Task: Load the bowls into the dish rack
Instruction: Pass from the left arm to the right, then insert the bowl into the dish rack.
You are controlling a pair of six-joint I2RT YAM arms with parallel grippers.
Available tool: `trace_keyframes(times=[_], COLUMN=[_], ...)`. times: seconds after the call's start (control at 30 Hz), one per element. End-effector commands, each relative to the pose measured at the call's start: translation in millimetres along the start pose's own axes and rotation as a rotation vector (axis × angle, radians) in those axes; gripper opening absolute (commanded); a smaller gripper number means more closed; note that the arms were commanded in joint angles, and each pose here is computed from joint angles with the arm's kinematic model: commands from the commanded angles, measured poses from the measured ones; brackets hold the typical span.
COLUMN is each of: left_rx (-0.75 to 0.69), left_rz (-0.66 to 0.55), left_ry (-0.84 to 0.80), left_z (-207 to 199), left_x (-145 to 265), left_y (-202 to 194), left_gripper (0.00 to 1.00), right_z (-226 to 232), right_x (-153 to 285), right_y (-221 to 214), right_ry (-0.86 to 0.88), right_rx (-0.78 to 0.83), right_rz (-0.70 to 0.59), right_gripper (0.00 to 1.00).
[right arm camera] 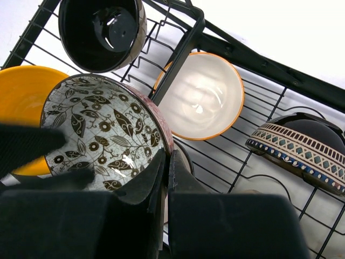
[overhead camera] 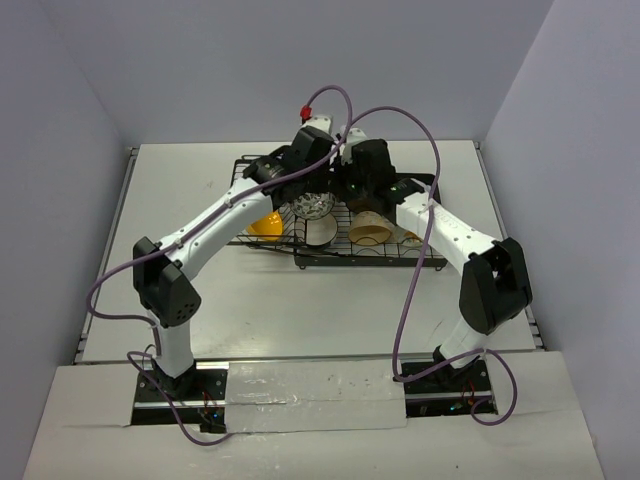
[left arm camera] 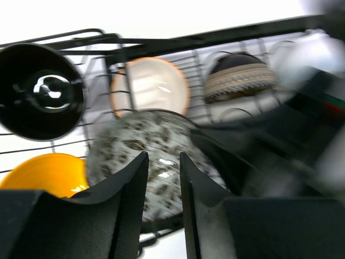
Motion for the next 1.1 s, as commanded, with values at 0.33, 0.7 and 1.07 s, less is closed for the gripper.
trace_keyframes(times=[0.33, 0.7, 1.07], left_rx=[0.067, 0.035, 0.038], left_rz=[-0.199, -0.166, -0.153], left_ry=[0.013, 0.079, 0.136], left_z=[28.1, 43.2, 63.9], left_x=[81.9, 87.6, 112.4], left_y=[40.4, 14.5, -11.1], left_gripper=[0.39, 0.40, 0.40], right_z=[16.1, 10.4, -3.9], right_x=[18.4, 36.9, 48.0], right_y=[28.0, 41.8, 44.5], right_ry=[0.021, -0.040, -0.142], right_rx=[0.023, 0.043, 0.064], right_rz=[-0.120, -0.189, -0.226], right_gripper=[0.00, 0.00, 0.00])
Point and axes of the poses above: each gripper's point midway between its finger pads, its own x axis back along the fingers, its own z axis along the line the jaws close on, y = z × x, the point moved 4 cm from there along x, back along the fingers, and after that the axes turned 15 degrees about -x, right-handed, at the moved point
